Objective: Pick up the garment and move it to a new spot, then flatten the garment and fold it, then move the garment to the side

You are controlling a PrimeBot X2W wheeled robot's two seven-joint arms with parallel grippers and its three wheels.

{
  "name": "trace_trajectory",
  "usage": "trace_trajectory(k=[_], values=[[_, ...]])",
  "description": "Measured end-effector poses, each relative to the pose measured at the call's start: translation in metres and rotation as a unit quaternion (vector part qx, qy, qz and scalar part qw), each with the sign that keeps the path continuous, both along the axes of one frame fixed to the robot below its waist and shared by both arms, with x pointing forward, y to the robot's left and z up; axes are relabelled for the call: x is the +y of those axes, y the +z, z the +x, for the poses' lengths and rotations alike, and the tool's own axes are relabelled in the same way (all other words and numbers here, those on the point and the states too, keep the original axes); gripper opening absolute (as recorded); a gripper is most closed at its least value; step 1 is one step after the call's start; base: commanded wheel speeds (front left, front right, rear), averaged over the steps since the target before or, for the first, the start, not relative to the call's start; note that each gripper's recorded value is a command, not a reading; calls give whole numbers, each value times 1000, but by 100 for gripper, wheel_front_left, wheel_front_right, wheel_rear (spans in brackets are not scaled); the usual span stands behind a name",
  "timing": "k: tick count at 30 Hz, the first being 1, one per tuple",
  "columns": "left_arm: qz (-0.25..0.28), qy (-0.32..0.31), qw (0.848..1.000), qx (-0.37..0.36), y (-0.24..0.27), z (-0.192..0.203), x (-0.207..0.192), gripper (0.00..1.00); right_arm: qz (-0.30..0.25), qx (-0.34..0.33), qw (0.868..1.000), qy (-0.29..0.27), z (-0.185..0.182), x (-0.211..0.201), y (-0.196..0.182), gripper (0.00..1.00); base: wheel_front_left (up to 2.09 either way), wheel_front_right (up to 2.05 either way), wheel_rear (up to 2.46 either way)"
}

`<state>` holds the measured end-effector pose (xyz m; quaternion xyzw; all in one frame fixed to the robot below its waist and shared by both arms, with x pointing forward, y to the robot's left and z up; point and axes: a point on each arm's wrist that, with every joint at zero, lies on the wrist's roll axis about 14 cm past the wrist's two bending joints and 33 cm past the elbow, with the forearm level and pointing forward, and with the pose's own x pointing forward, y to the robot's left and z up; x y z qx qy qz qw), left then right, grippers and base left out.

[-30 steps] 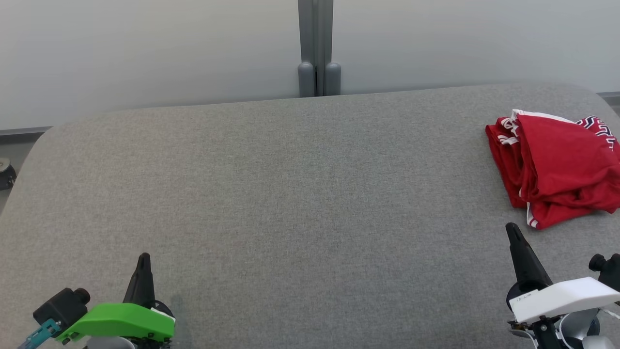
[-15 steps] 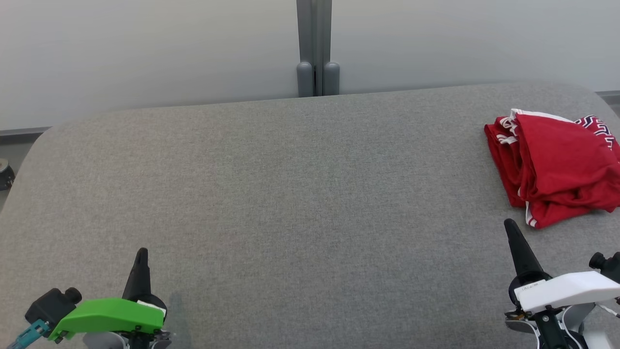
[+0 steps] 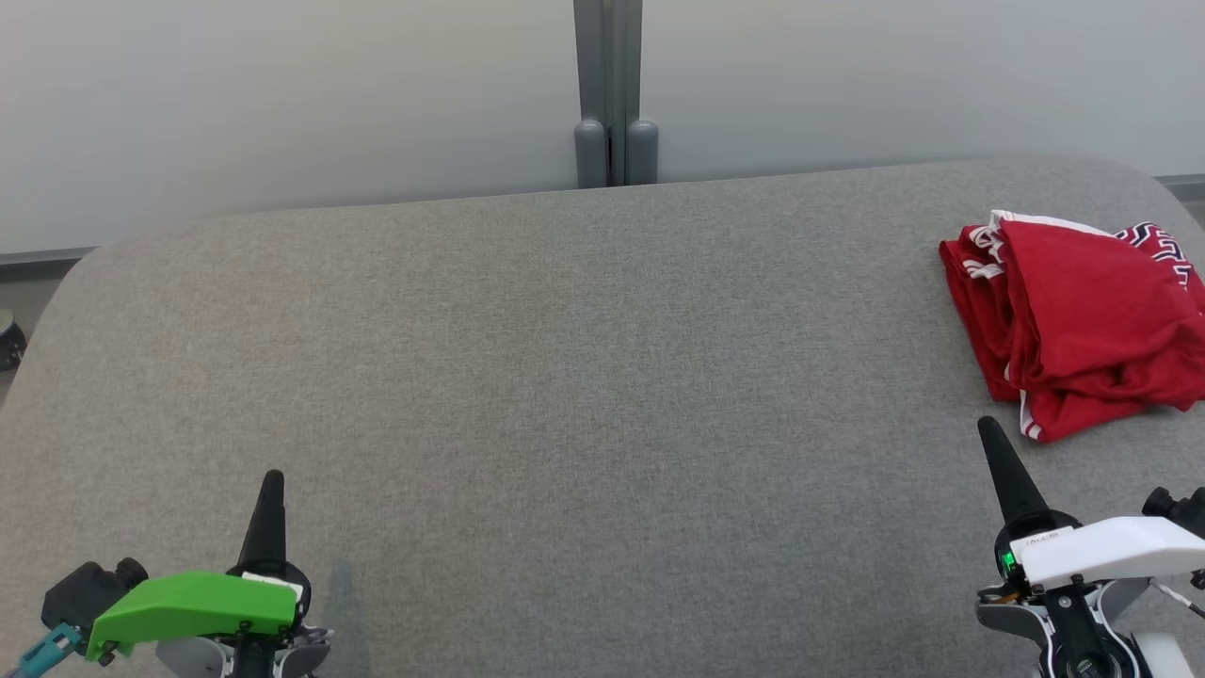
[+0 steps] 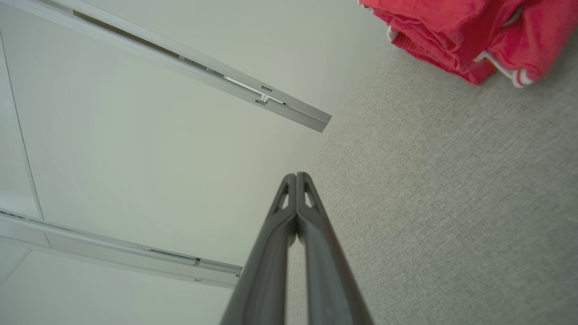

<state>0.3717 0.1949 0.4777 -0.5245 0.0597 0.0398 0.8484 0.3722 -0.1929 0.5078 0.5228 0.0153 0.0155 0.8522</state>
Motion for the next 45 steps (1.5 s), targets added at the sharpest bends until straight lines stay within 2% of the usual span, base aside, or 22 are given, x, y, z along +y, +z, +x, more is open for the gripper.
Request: trace_trajectory(k=[21, 45], values=[[-97, 6, 995, -22, 9, 7, 1, 0, 98, 4, 995, -10, 7, -3, -1, 0, 0, 0, 0], [-189, 13, 981, -51, 21, 13, 4, 0, 191, 5, 981, -20, 13, -6, -3, 0, 0, 0, 0]])
